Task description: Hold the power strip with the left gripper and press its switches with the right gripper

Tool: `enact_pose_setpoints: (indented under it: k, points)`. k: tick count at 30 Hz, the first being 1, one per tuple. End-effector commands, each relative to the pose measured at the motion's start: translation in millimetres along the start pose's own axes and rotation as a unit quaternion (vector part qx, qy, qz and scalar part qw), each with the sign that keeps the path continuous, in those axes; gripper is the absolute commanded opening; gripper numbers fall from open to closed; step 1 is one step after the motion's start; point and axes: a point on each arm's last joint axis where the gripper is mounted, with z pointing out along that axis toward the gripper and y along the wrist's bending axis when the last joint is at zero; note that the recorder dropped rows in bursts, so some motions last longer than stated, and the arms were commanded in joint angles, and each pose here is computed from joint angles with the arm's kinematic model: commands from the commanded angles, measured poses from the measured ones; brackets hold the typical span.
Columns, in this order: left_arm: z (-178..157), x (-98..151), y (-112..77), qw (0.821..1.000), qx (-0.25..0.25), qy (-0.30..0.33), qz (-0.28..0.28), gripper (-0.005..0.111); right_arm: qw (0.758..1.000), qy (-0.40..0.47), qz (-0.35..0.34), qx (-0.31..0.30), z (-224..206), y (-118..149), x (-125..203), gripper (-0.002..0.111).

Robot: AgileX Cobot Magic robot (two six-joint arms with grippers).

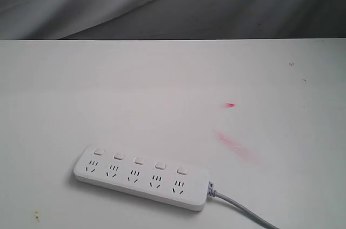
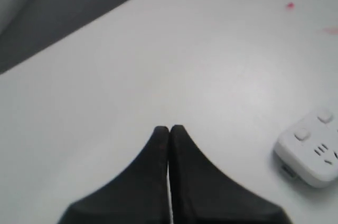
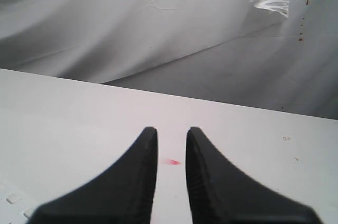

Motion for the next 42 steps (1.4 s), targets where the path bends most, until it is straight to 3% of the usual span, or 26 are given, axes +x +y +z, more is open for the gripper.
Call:
enact_pose_setpoints:
  k: [1,4,7,11,14,19,21,26,42]
  points:
    - [36.9,16.2,0.5,0.989,0.117,0.076,0.050,0.000,1.000,0.000,0.004,0.002,-0.1,-0.2,0.9,0.019]
    - [63.4,24.2,5.4,0.967,0.189,0.136,0.102,0.000,1.000,0.000,0.004,0.002,-0.1,-0.2,0.9,0.019]
    - [83.2,22.2,16.4,0.956,0.214,0.153,0.134,0.002,1.000,0.000,0.004,0.002,-0.1,-0.2,0.9,0.019]
    - [105.3,13.9,17.8,0.946,0.236,0.153,0.160,0.015,1.000,0.000,0.004,0.002,-0.1,-0.2,0.9,0.019]
    - [121.3,11.0,9.3,0.939,0.259,0.152,0.170,0.035,1.000,0.000,0.004,0.002,-0.1,-0.2,0.9,0.019]
    - [150.2,12.0,-12.3,0.912,0.317,0.170,0.198,0.086,1.000,0.000,0.004,0.002,-0.1,-0.2,0.9,0.019]
    - [162.1,12.9,-22.3,0.899,0.341,0.178,0.210,0.094,1.000,0.000,0.004,0.002,-0.1,-0.2,0.9,0.019]
    - [183.5,21.2,-38.6,0.871,0.380,0.204,0.234,0.094,1.000,0.000,0.004,0.002,-0.1,-0.2,0.9,0.019]
    - [185.4,21.4,-42.3,0.872,0.390,0.195,0.223,0.094,1.000,0.000,0.004,0.002,-0.1,-0.2,0.9,0.019]
